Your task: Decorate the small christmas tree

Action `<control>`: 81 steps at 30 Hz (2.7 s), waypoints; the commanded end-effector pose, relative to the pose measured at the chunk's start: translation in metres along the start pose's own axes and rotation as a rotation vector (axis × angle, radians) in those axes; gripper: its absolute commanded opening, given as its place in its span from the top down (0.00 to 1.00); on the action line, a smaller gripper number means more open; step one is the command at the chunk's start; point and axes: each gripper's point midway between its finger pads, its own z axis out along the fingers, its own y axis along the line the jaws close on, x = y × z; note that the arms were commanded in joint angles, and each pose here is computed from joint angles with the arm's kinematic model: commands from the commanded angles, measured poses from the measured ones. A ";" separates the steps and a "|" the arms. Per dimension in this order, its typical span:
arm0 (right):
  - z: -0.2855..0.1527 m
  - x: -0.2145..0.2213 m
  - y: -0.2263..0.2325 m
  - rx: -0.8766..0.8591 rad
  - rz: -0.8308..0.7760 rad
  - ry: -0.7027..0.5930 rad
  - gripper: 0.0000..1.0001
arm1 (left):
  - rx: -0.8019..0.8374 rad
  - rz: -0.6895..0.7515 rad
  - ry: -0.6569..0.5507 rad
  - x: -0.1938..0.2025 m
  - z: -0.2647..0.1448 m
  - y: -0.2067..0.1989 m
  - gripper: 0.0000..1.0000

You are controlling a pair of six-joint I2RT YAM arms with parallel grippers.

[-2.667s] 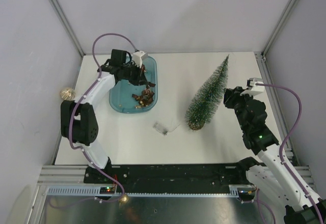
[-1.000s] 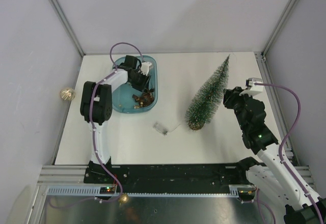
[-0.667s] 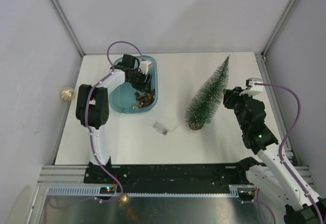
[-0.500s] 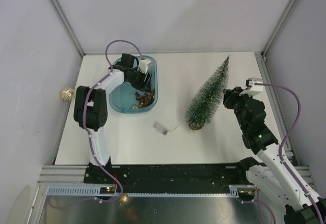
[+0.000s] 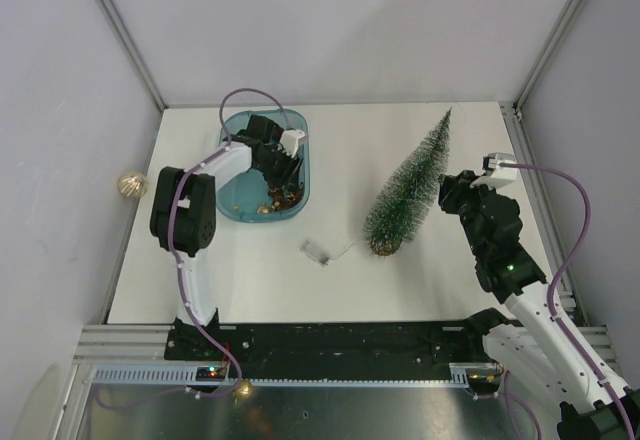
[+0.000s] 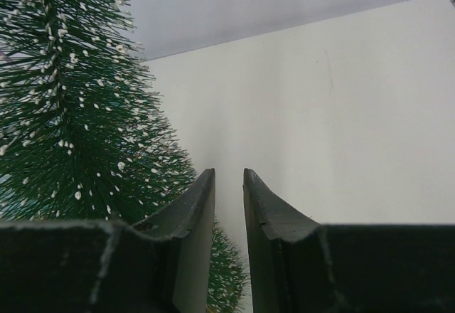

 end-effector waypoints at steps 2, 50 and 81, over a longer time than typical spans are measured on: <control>-0.001 -0.011 0.001 0.002 0.011 -0.034 0.72 | -0.023 0.052 0.034 0.010 0.008 0.004 0.55; -0.005 -0.016 0.006 -0.020 0.027 -0.050 0.72 | 0.440 0.196 -0.410 -0.105 -0.179 -0.187 0.96; -0.007 -0.017 0.010 -0.039 0.044 -0.049 0.72 | 0.932 0.515 -0.509 -0.185 -0.277 -0.399 0.92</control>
